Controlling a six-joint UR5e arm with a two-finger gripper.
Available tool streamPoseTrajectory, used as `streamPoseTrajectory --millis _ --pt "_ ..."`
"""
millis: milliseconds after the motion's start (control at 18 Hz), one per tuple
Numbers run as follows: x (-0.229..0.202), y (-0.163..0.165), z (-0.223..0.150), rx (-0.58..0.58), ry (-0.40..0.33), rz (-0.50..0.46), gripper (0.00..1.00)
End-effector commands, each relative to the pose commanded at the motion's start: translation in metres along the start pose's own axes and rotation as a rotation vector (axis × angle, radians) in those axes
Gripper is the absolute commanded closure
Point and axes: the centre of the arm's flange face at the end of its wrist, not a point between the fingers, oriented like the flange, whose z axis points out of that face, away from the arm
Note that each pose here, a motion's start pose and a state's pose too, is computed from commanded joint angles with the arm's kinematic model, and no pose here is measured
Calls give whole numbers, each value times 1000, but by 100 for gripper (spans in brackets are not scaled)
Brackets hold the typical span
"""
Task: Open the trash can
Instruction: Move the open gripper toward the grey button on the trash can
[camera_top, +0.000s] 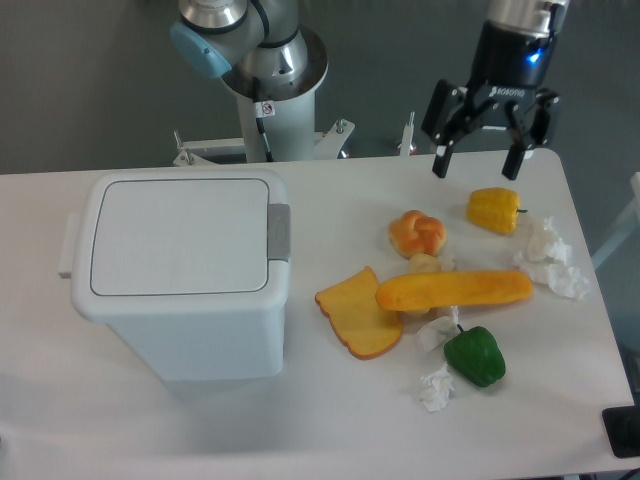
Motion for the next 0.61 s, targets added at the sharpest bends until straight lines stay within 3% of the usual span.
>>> streamPoseTrajectory --millis 278,611 --pt "7 0 1 20 57 -108 0" --pt "29 -1 17 -8 80 -118 0"
